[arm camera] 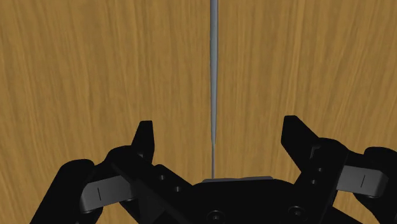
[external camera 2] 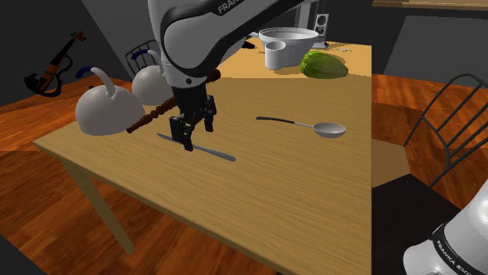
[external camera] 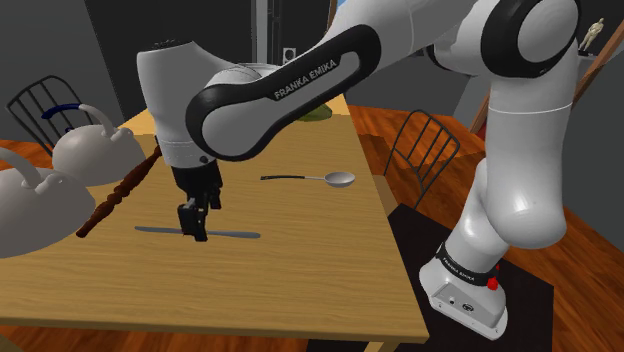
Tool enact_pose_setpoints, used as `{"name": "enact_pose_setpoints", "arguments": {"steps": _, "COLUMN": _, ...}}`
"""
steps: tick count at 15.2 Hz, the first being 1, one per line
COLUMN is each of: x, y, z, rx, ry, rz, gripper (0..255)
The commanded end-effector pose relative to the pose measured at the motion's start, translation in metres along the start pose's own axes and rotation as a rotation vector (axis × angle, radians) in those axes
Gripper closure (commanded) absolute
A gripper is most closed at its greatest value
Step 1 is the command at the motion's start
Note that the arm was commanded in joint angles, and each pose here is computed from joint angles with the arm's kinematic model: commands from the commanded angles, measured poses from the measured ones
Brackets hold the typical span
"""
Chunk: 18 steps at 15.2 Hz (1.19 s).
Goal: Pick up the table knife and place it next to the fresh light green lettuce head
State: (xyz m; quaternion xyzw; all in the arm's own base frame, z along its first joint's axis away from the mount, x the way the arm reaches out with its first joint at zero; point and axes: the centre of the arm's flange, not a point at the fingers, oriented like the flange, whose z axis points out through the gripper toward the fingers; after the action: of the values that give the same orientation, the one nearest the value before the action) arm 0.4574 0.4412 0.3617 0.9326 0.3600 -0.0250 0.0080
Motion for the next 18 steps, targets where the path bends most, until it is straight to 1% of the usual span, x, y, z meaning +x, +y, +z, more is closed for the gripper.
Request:
{"name": "enact_pose_setpoints", "arguments": {"steps": 1, "x": 0.0002, "y": -0.0003, "z": 0.0106, "rx": 0.0, "ry": 0.0, "rz": 0.0, "gripper": 0}}
{"name": "enact_pose_setpoints", "arguments": {"steps": 9, "x": 0.0002, "y": -0.0002, "z": 0.0136, "rx": 0.0, "ry": 0.0, "rz": 0.0, "gripper": 0}}
{"name": "enact_pose_setpoints", "arguments": {"steps": 10, "x": 0.0002, "y": -0.0002, "z": 0.0136, "rx": 0.0, "ry": 0.0, "rz": 0.0, "gripper": 255}}
{"name": "enact_pose_setpoints", "arguments": {"steps": 18, "x": 0.0002, "y": -0.0002, "z": 0.0136, "rx": 0.0, "ry": 0.0, "rz": 0.0, "gripper": 255}}
